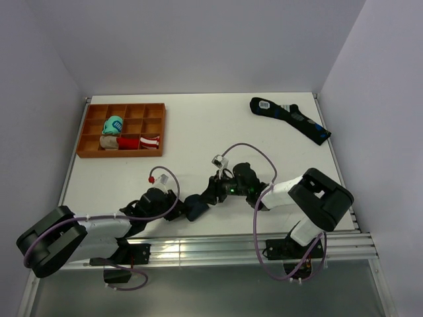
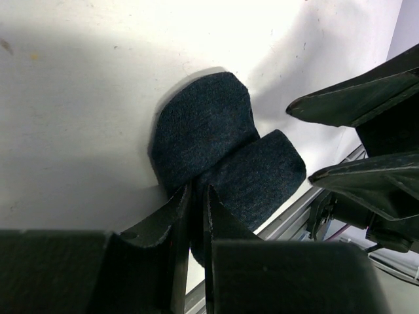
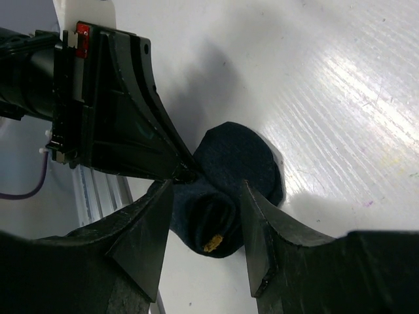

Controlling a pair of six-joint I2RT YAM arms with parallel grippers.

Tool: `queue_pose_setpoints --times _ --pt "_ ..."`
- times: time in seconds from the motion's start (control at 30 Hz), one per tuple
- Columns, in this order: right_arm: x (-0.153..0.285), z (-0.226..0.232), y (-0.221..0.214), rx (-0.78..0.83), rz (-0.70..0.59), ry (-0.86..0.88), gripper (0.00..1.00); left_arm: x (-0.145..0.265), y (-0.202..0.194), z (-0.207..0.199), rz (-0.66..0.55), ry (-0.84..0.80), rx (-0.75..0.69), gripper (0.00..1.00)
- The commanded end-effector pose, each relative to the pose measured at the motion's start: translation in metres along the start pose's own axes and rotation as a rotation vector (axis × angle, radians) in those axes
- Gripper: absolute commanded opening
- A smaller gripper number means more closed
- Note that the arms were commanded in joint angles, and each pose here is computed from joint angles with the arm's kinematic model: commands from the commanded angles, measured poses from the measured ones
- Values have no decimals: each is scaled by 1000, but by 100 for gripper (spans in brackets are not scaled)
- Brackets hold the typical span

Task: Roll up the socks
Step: Roll the sock at the center of the board.

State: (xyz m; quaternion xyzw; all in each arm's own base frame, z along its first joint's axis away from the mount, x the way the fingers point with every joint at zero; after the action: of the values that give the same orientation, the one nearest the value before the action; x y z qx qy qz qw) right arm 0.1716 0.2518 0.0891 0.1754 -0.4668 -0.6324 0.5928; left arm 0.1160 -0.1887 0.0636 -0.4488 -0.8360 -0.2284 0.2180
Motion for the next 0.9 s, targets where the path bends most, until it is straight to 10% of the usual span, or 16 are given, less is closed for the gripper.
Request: queue_pose_setpoints --times 0.0,0.87 --pt "-6 5 5 37 -22 42 53 6 -13 46 76 220 -50 0" --pt "12 6 -38 -30 20 -114 52 -3 -8 44 77 294 -38 1"
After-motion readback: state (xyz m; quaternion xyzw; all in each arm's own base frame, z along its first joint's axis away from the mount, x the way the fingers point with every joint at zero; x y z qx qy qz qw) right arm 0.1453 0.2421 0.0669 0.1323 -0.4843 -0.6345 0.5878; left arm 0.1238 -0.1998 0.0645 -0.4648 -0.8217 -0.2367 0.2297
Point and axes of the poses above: each gripper's point midway between its finger pads, its own x axis back along the fingers, its own z axis along the line the jaws close on, y = z × x, the point moved 8 cm from there along x, back along the fingers, and after that the axes turned 8 degrees about x, right-handed, at the moved point
